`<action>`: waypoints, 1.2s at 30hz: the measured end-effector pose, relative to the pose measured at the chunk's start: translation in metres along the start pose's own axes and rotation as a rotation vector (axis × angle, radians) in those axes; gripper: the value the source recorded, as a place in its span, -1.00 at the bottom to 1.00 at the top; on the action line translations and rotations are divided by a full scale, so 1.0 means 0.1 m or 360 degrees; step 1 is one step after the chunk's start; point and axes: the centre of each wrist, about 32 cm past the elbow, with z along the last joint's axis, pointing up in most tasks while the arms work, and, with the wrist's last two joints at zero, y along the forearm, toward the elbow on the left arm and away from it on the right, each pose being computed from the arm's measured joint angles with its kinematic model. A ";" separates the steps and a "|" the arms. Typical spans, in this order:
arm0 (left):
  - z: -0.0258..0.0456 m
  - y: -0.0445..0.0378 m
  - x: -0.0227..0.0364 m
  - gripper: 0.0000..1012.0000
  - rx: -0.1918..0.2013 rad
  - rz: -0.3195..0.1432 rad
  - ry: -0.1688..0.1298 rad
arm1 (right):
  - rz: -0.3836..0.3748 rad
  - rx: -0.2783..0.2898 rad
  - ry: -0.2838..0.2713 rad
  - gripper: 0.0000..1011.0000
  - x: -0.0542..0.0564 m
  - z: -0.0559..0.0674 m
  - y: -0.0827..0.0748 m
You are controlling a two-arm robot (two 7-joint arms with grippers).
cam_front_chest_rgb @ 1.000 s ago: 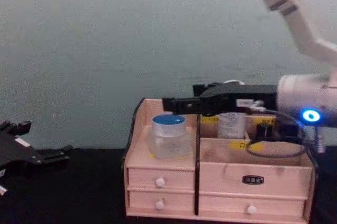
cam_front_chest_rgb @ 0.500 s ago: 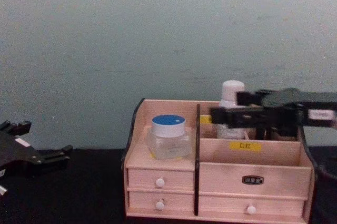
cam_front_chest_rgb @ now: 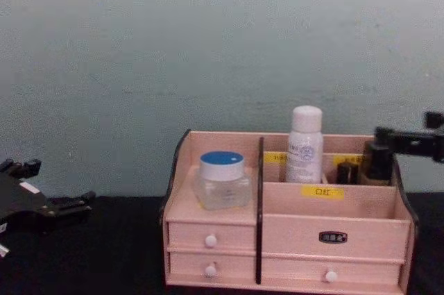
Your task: Pick up the facial cleanser and watermelon frost from the table and place them into the tiered storage box.
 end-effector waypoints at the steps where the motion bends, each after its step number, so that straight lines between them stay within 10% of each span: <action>1: 0.000 0.000 0.000 0.98 0.0000 0.0000 0.0000 | -0.0059 0.0011 -0.0009 0.99 -0.01 -0.02 0.00; 14: 0.000 0.000 0.000 0.98 0.0000 0.0000 0.0000 | -0.0783 0.0101 -0.0058 0.99 -0.34 -0.50 0.18; 36: 0.000 0.000 0.000 0.98 0.0000 0.0000 0.0000 | -0.0854 -0.0038 -0.0060 0.99 -0.42 -0.79 0.31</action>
